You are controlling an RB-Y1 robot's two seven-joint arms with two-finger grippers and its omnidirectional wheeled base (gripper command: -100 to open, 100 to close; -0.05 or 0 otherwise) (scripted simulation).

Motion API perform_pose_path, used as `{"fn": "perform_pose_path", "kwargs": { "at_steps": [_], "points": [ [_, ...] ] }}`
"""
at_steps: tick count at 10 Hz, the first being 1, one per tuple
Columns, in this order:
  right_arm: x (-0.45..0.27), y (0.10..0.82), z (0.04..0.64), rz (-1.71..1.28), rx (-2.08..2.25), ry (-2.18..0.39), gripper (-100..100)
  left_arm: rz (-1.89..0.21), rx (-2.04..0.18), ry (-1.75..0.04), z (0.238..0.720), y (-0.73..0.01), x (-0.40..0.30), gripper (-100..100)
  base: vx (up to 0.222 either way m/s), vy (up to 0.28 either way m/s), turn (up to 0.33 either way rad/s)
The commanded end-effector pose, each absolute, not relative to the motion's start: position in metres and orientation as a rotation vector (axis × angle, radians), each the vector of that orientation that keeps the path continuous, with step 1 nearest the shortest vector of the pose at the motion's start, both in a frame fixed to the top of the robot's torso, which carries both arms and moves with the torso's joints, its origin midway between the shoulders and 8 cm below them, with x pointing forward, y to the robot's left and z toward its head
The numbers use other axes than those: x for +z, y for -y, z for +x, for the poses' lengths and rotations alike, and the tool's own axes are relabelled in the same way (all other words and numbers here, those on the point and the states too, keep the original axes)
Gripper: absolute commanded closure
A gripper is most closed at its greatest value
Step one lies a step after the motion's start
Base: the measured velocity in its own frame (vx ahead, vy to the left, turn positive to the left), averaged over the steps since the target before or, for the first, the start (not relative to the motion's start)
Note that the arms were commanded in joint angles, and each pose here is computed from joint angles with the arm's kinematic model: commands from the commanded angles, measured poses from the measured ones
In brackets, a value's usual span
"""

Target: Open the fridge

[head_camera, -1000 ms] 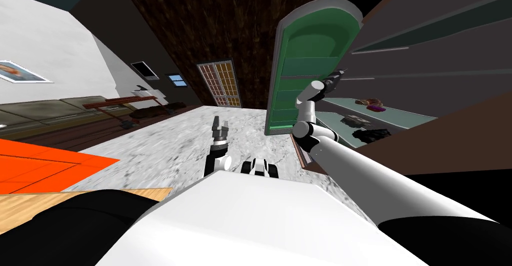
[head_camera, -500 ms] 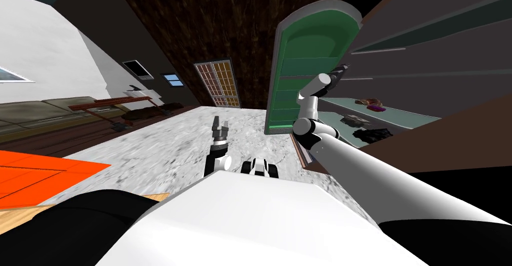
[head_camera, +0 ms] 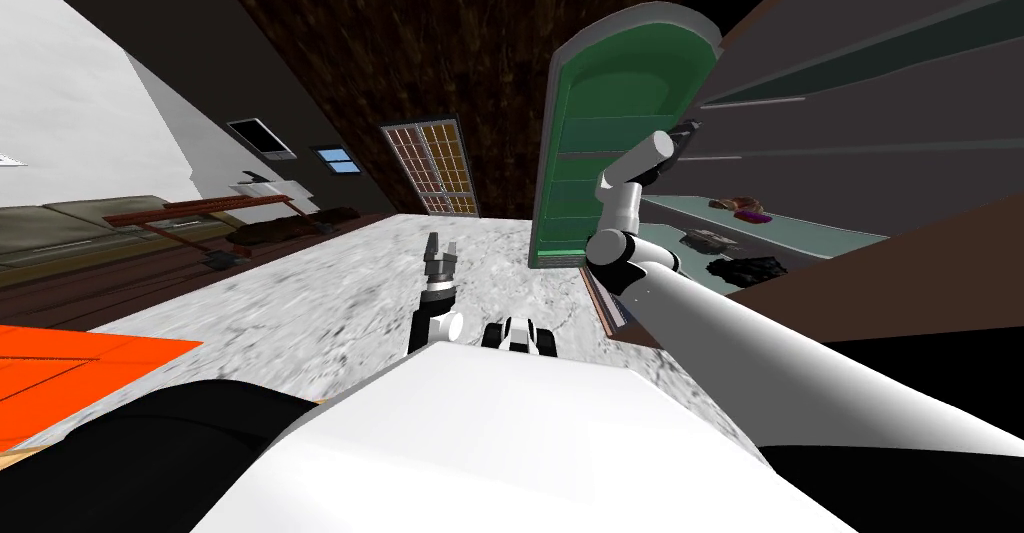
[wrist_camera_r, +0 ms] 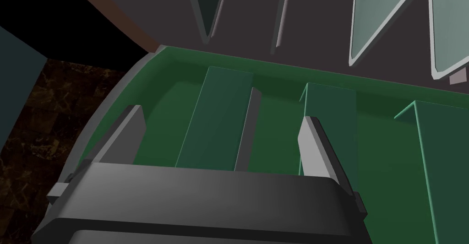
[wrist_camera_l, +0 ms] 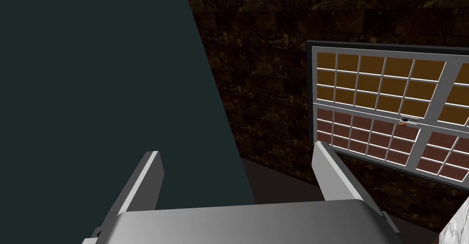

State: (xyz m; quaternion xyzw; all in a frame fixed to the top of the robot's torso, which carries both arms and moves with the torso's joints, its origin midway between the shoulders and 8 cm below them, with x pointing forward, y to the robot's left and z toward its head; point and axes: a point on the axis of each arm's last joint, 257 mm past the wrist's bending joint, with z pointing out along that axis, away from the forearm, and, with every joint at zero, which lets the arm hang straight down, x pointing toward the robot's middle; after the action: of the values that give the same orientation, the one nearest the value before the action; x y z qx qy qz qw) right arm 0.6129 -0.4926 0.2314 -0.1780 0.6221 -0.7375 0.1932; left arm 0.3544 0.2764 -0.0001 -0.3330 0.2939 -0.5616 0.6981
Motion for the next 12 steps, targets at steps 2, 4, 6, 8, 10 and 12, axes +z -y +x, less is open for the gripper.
{"fn": "perform_pose_path", "kwargs": {
  "at_steps": [2,4,6,8,10,12],
  "points": [
    [0.242,0.479,0.620,-0.533,-1.983,-1.746,-100,-0.742,-1.252,-0.655,0.354,-0.276,0.000,0,0.045,0.056,-0.070],
    [0.245,0.472,0.624,-0.565,-1.960,-1.743,-100,-0.742,-1.252,-0.655,0.354,-0.276,0.000,0,0.045,0.052,-0.042],
    [0.248,0.464,0.629,-0.585,-1.927,-1.737,-100,-0.742,-1.252,-0.655,0.354,-0.276,0.000,0,0.040,0.049,-0.058],
    [0.252,0.443,0.638,-0.628,-1.865,-1.719,-100,-0.742,-1.252,-0.655,0.354,-0.276,0.000,0,0.036,0.049,-0.057],
    [0.251,0.417,0.650,-0.679,-1.803,-1.696,-100,-0.742,-1.252,-0.655,0.354,-0.276,0.000,0,0.047,0.052,-0.059],
    [0.245,0.381,0.663,-0.741,-1.741,-1.668,-100,-0.742,-1.252,-0.655,0.354,-0.276,0.000,0,0.040,0.052,-0.053]
  ]
}}
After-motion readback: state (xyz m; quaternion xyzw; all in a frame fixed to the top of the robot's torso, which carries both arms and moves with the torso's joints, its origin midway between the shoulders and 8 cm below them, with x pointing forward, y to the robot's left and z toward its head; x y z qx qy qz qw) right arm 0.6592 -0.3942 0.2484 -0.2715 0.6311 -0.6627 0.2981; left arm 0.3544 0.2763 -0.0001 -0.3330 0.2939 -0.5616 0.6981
